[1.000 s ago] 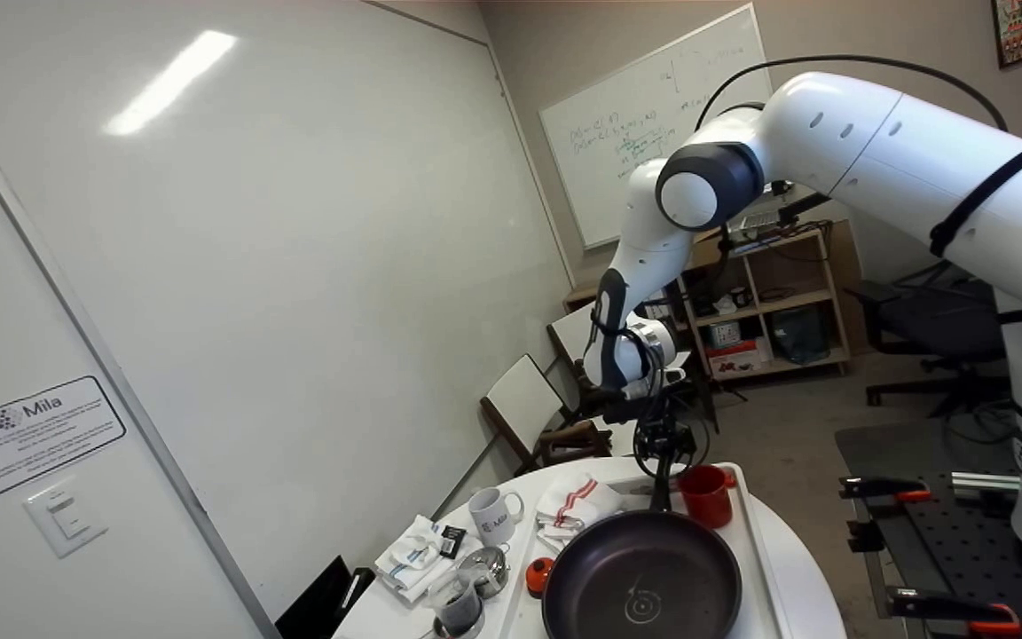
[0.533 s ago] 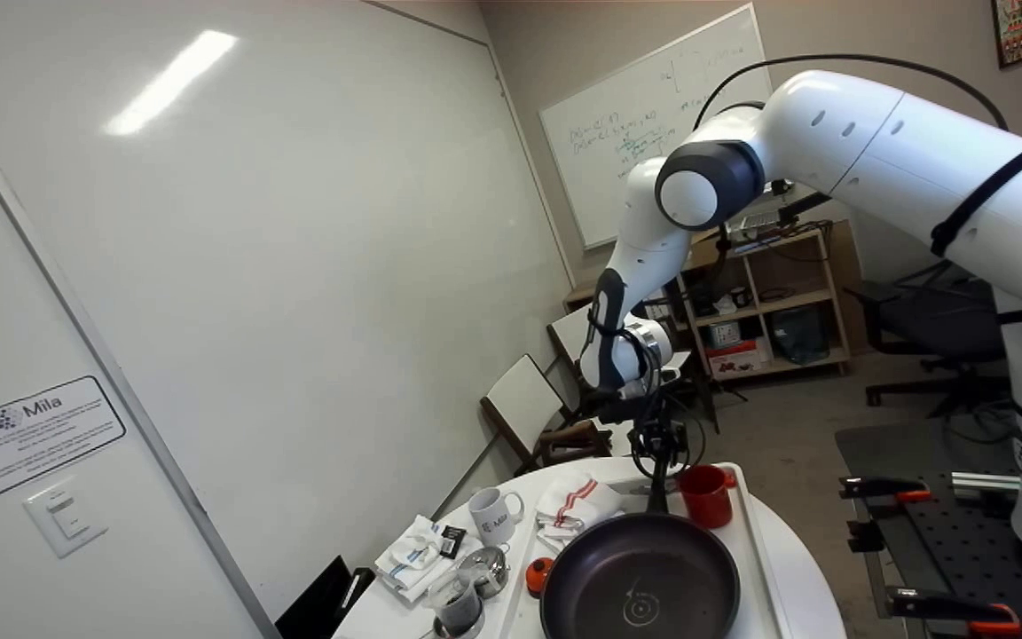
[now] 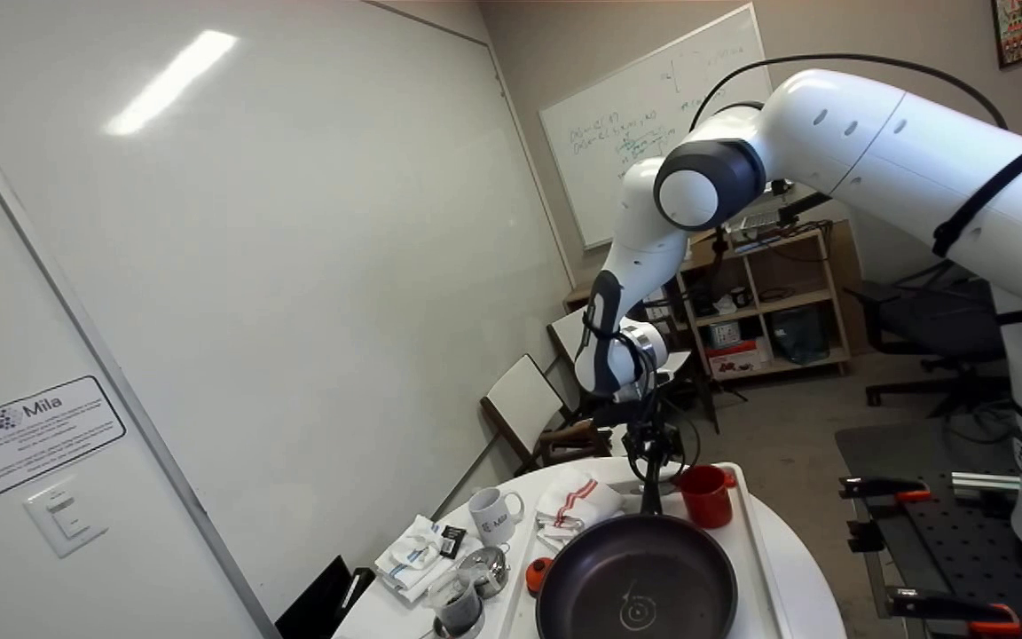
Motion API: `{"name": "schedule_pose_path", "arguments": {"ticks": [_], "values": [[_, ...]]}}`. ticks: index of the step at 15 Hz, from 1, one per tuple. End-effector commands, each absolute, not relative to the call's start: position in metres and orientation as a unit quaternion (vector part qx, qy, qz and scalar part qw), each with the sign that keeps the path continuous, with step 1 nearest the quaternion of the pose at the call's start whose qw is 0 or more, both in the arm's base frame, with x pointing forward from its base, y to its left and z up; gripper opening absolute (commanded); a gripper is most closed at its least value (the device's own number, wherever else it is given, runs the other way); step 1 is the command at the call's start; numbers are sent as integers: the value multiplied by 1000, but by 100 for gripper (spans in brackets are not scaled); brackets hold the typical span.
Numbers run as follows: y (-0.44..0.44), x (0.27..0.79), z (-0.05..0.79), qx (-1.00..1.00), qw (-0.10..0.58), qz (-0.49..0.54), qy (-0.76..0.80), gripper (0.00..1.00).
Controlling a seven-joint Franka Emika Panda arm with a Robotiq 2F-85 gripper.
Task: Move the black pan to the left
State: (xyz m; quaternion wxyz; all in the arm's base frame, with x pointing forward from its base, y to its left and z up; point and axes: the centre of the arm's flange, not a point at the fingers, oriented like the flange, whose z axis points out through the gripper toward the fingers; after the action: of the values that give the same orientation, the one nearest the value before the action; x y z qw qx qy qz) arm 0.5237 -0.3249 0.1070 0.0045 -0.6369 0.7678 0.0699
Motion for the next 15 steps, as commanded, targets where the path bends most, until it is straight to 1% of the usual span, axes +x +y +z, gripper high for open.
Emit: {"name": "schedule_pose_path", "arguments": {"ticks": [1,10,11,15], "values": [[-317,526,118,-641,-3,68,765,33],[-311,528,136,-652,-2,53,757,99],[-311,530,137,-653,-3,52,756,100],[-312,532,132,-654,-4,57,755,100]]}}
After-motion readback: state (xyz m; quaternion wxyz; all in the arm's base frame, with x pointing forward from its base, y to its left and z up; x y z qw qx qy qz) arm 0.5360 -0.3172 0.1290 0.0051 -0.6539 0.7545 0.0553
